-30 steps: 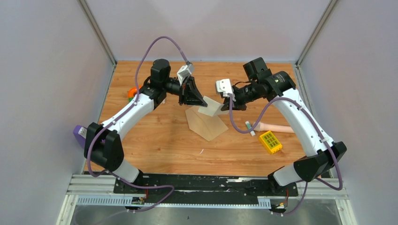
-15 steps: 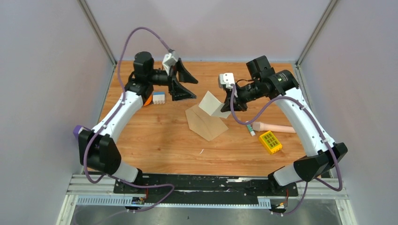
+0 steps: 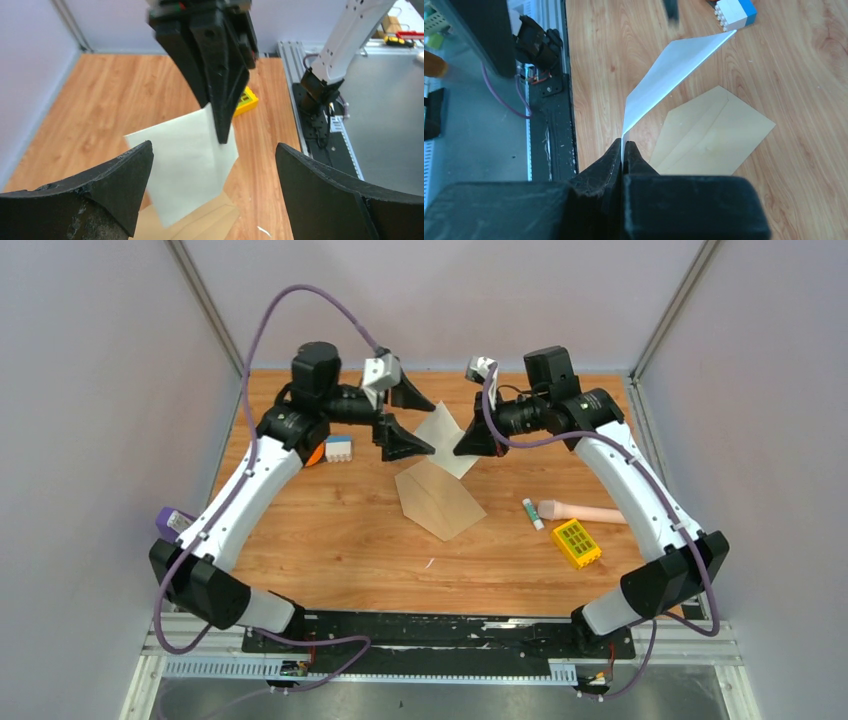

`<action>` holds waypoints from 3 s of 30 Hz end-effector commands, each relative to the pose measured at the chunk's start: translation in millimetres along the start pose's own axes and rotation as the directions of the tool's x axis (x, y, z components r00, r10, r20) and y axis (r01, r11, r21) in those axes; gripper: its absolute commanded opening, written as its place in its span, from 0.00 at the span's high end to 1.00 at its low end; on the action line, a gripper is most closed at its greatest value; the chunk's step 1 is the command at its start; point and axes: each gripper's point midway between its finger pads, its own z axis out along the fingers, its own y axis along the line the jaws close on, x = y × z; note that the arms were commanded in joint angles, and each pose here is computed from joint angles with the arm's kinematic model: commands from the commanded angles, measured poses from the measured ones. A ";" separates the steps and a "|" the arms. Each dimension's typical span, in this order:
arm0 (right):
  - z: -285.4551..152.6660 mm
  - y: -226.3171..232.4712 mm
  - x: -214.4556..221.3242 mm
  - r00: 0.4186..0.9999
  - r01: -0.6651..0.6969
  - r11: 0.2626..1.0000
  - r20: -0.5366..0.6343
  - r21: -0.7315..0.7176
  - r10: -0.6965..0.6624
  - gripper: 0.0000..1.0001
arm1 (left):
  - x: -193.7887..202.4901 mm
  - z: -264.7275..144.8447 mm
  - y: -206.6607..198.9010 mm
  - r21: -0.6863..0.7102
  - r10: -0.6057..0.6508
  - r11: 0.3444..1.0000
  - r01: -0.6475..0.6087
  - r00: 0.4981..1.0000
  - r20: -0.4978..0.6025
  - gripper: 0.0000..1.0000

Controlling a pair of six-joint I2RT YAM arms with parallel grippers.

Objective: Place the letter into the envelope and seal it
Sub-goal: Fold the letter.

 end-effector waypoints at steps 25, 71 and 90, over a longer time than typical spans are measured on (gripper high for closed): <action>-15.1 16.2 -32.2 0.986 -0.061 0.971 0.135 -0.231 0.094 1.00 | 64.9 37.6 -1.6 0.049 -0.056 0.997 0.064 0.987 -0.147 0.16; -13.2 1.2 -39.2 0.949 0.293 0.954 0.100 0.060 -0.298 0.83 | 70.9 43.2 -12.2 0.100 -0.077 0.991 0.092 0.986 -0.145 0.97; -67.8 11.7 -71.4 0.928 0.340 0.918 0.087 0.205 -0.363 0.17 | 69.4 38.1 -25.7 0.151 -0.035 0.987 0.057 0.989 -0.146 0.99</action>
